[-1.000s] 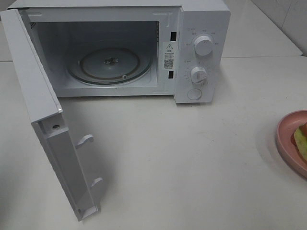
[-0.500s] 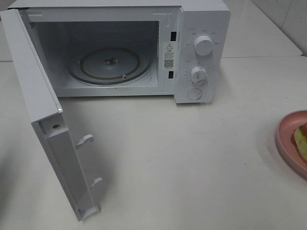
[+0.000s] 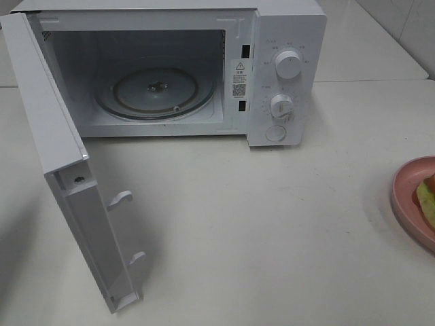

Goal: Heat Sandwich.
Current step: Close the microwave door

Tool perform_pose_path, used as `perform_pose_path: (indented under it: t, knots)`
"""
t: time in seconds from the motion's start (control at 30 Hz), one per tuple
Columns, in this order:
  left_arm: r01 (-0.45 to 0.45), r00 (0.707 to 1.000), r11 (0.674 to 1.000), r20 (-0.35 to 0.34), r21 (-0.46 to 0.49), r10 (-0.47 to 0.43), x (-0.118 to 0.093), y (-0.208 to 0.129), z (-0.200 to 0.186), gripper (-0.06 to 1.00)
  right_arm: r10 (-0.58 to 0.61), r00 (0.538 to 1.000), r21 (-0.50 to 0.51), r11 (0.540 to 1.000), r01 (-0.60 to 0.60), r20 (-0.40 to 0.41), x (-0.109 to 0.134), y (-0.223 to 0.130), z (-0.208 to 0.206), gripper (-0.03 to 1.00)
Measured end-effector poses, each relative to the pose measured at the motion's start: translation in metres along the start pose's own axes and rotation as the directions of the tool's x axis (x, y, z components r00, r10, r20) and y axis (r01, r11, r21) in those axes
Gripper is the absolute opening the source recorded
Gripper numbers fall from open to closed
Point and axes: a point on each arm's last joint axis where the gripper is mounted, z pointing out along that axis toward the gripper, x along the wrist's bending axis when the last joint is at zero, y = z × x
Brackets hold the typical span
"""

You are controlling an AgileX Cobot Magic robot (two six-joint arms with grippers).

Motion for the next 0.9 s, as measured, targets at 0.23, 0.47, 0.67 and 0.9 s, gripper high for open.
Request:
perform_pose_path:
  t: [0.23, 0.47, 0.67, 0.9]
  knots:
    - [0.006, 0.993, 0.998, 0.119, -0.057, 0.001, -0.011, -0.006, 0.014, 0.0, 0.0, 1.0, 0.0, 1.0, 0.0, 0.0, 0.0, 0.0, 0.0, 0.73]
    - [0.038, 0.97, 0.996, 0.241, -0.083, -0.017, -0.02, -0.006, 0.032, 0.0, 0.0, 1.0, 0.0, 1.0, 0.0, 0.0, 0.0, 0.0, 0.0, 0.73]
    - [0.064, 0.949, 0.995, 0.313, -0.075, -0.038, -0.035, -0.004, 0.043, 0.0, 0.0, 1.0, 0.0, 1.0, 0.0, 0.0, 0.0, 0.0, 0.0, 0.73]
    - [0.079, 0.941, 0.995, 0.335, -0.067, -0.052, -0.054, -0.004, 0.052, 0.0, 0.0, 1.0, 0.0, 1.0, 0.0, 0.0, 0.0, 0.0, 0.0, 0.73]
